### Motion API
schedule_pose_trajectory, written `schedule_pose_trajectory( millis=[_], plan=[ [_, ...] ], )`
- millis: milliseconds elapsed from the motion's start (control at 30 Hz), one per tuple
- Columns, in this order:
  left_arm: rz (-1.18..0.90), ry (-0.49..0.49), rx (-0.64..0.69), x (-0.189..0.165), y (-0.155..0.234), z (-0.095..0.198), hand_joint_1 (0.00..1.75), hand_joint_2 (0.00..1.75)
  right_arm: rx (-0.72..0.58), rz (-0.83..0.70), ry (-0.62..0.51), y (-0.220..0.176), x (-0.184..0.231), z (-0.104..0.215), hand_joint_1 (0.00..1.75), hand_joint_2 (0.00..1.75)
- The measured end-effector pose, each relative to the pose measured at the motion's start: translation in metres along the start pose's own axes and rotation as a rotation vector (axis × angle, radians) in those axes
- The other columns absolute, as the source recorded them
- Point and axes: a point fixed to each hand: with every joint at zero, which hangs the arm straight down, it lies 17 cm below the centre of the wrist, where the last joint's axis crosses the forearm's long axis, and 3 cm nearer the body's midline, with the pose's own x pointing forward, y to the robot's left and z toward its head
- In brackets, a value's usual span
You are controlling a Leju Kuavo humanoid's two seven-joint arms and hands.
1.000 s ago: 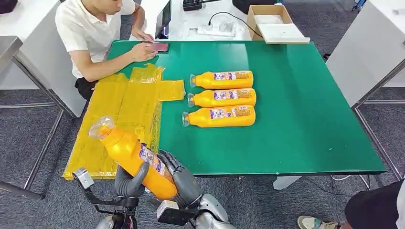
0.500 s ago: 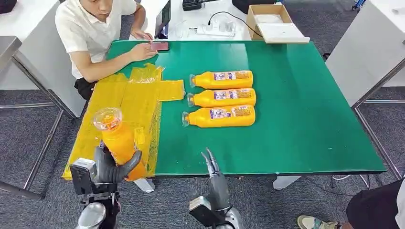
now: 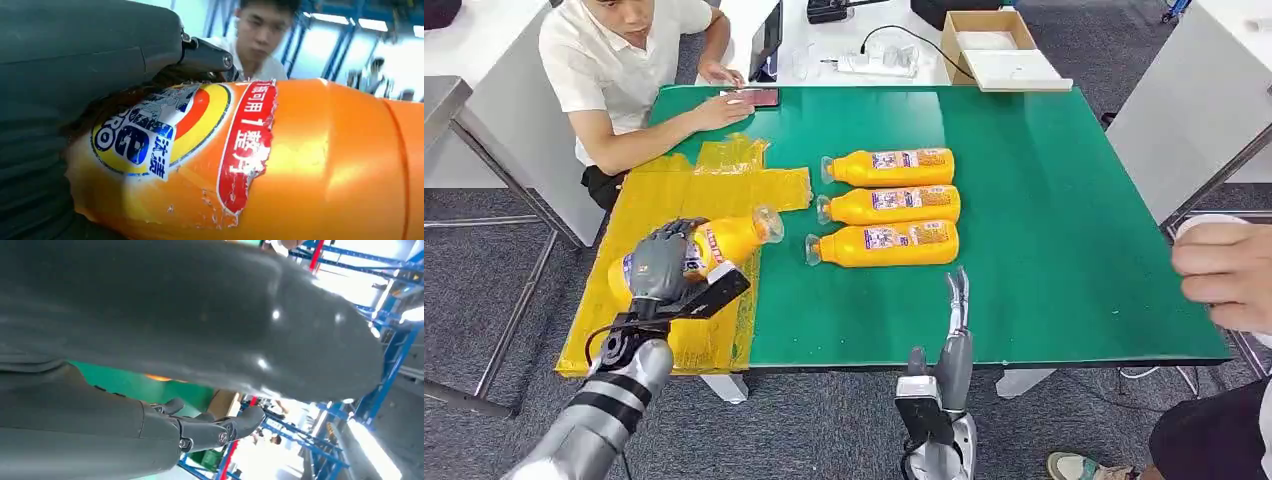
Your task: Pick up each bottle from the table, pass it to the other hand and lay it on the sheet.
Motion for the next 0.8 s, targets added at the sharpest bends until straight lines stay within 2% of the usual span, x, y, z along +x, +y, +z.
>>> schedule_pose_trajectory(
  millis=[167,433,500,633,767,800],
  plan=[
    [-0.152,0.041,-0.207,-0.016,-0.048,-0.006,1.75,1.75,0.020,-0.043,-0.016,0.015,0.011,-0.004,0.00,0.00],
    [-0.253,0.092,-0.351,-0.041,-0.079,0.007,1.75,1.75,0.050,-0.068,-0.023,0.030,0.018,-0.003,0.00,0.00],
    [-0.260,0.115,-0.386,-0.048,-0.084,0.011,0.00,1.75,0.060,-0.071,-0.022,0.034,0.018,-0.001,0.00,0.00],
    [-0.245,0.134,-0.452,-0.056,-0.096,0.019,0.00,1.75,0.071,-0.066,-0.012,0.037,0.014,0.002,0.00,0.00],
    [-0.078,0.116,-0.545,-0.045,-0.110,0.025,0.00,1.75,0.079,-0.057,-0.002,0.036,0.009,0.005,0.00,0.00],
    [0.002,0.100,-0.578,-0.037,-0.114,0.026,0.00,0.00,0.078,-0.059,0.005,0.036,0.006,0.005,0.00,0.00]
  ],
)
